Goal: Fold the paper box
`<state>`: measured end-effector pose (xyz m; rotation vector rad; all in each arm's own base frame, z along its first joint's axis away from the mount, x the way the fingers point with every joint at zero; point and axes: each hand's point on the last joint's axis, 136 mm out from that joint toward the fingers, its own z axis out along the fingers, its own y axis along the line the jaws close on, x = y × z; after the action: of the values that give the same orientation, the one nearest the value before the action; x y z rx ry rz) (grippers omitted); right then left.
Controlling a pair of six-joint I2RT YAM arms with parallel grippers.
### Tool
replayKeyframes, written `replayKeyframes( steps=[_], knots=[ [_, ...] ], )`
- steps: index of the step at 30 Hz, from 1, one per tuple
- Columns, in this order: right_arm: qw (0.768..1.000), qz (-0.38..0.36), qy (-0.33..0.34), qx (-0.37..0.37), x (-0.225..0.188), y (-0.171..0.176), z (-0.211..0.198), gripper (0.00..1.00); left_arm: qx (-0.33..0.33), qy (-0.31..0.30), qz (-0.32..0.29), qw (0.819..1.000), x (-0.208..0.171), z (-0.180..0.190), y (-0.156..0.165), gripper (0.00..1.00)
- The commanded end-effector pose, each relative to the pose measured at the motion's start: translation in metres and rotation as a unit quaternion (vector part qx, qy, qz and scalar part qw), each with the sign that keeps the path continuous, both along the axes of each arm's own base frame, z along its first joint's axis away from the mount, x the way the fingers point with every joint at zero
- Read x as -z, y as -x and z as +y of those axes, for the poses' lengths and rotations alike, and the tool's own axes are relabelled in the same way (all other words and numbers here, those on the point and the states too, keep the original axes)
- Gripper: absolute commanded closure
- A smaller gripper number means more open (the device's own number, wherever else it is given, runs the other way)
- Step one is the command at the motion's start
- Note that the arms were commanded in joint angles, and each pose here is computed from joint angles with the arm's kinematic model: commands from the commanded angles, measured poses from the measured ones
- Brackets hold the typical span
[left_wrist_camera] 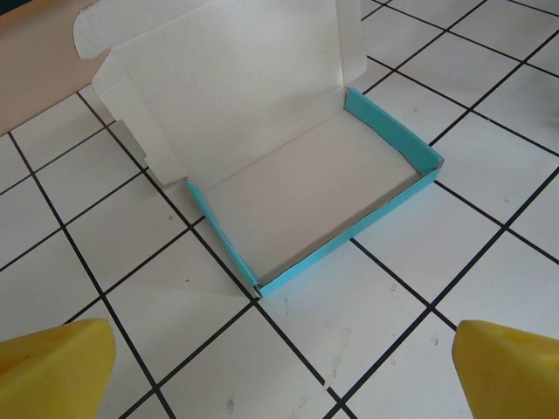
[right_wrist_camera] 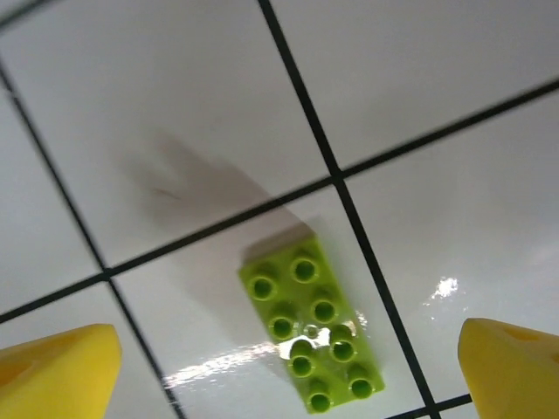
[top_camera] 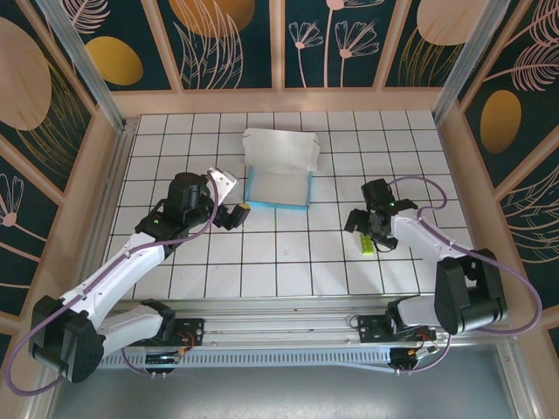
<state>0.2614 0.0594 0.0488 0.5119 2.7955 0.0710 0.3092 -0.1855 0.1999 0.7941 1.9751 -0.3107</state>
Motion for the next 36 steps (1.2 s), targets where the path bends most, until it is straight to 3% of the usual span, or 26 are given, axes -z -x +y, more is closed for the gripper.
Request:
replayKeyframes(
  steps=[1,7,12,16,21,28,36],
  knots=[
    [0.999,0.033,-0.009,0.011,0.021,0.008,-0.002,0.01,0.006,0.006,-0.009,1.000,-0.006,-0.001,0.001,0.01],
    [0.998,0.062,-0.019,0.013,0.042,0.016,0.002,0.15,0.068,0.020,0.017,0.997,0.002,-0.019,0.014,0.01],
    [0.998,0.061,-0.021,0.020,0.050,0.020,0.000,0.43,0.078,0.023,0.022,0.996,0.005,-0.022,0.016,0.01],
    [0.997,0.058,-0.044,0.016,0.049,0.021,0.008,0.58,0.094,0.026,0.022,0.995,0.004,-0.026,0.020,0.01],
    [0.998,0.014,-0.056,-0.007,0.026,0.006,0.015,0.74,0.204,0.055,0.021,0.977,-0.003,-0.046,0.052,0.01],
    [0.985,-0.120,-0.101,-0.072,-0.040,-0.036,0.057,0.75,0.305,0.081,0.015,0.949,-0.004,-0.061,0.084,0.01],
    [0.953,-0.201,-0.119,-0.194,-0.096,-0.078,0.151,0.74,0.321,0.090,0.001,0.943,-0.012,-0.062,0.090,0.01]
  ],
)
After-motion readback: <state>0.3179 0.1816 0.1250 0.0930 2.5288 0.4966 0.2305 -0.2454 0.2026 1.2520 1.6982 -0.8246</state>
